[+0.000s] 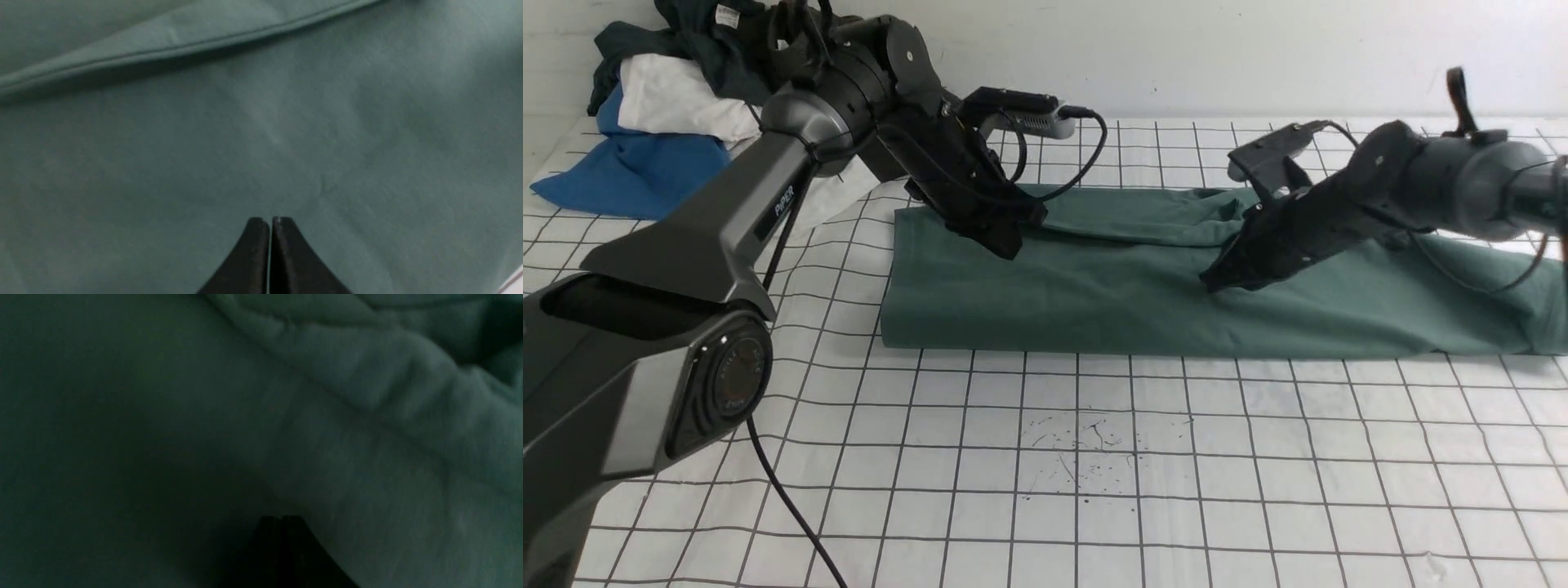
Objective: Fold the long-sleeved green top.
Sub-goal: Use the right arm to clamp the right edge of the fabric
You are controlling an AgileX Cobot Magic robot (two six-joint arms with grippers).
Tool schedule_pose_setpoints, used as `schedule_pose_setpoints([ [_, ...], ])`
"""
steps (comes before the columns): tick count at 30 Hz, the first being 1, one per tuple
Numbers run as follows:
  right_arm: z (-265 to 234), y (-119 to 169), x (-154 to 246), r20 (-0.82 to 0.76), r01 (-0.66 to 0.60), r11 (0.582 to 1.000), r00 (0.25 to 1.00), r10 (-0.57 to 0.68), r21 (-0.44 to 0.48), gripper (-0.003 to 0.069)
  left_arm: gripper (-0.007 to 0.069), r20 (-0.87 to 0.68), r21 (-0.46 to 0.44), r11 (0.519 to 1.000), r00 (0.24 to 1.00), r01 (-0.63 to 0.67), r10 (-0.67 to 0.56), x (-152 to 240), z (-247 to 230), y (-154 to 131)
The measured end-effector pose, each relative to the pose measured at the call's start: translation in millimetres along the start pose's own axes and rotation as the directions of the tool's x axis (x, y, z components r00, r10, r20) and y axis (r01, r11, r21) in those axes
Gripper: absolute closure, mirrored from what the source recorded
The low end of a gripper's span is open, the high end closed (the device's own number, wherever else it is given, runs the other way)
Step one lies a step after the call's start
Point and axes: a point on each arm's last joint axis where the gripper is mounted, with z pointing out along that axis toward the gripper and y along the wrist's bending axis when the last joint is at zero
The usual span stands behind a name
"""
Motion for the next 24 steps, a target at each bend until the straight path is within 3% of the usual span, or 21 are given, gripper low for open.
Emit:
schedule_pose_setpoints([
  [4, 32, -27, -22, 0.128, -0.010, 0.995, 0.992, -0.003, 0.101, 0.0673, 0.0633, -0.001, 0.006, 1.000, 1.000, -0.010, 0.010, 0, 1, -3],
  [7, 44, -57, -29, 0.255, -0.200, 0.966, 0.954, 0.154, 0.165, 0.0673, 0.0633, 0.000, 0.006, 1.000, 1.000, -0.010, 0.010, 0, 1, -3],
  [11, 34, -89, -33, 0.381, -0.411, 0.897, 0.865, 0.327, 0.164, 0.0673, 0.0633, -0.002, 0.001, 1.000, 1.000, -0.012, 0.012, 0, 1, -2],
  [14, 17, -106, -35, 0.375, -0.446, 0.883, 0.851, 0.368, 0.146, 0.0673, 0.0633, -0.005, -0.007, 1.000, 1.000, -0.015, 0.015, 0, 1, -2],
  [17, -33, -121, -37, 0.201, -0.392, 0.913, 0.909, 0.365, 0.115, 0.0673, 0.0633, -0.008, -0.014, 1.000, 1.000, -0.018, 0.018, 0, 1, -1],
  [20, -85, -131, -42, 0.099, -0.334, 0.929, 0.942, 0.322, 0.158, 0.0669, 0.0633, -0.006, -0.017, 1.000, 1.000, -0.016, 0.016, 0, 0, -1],
  [23, -139, -142, -43, 0.045, -0.328, 0.917, 0.944, 0.327, 0.227, 0.0665, 0.0633, 0.002, -0.020, 1.000, 1.000, -0.013, 0.013, -2, -6, -3],
  [24, -175, -148, -43, 0.057, -0.352, 0.893, 0.935, 0.351, 0.280, 0.0659, 0.0633, 0.016, -0.022, 1.000, 1.000, -0.017, 0.018, -4, -13, -6],
])
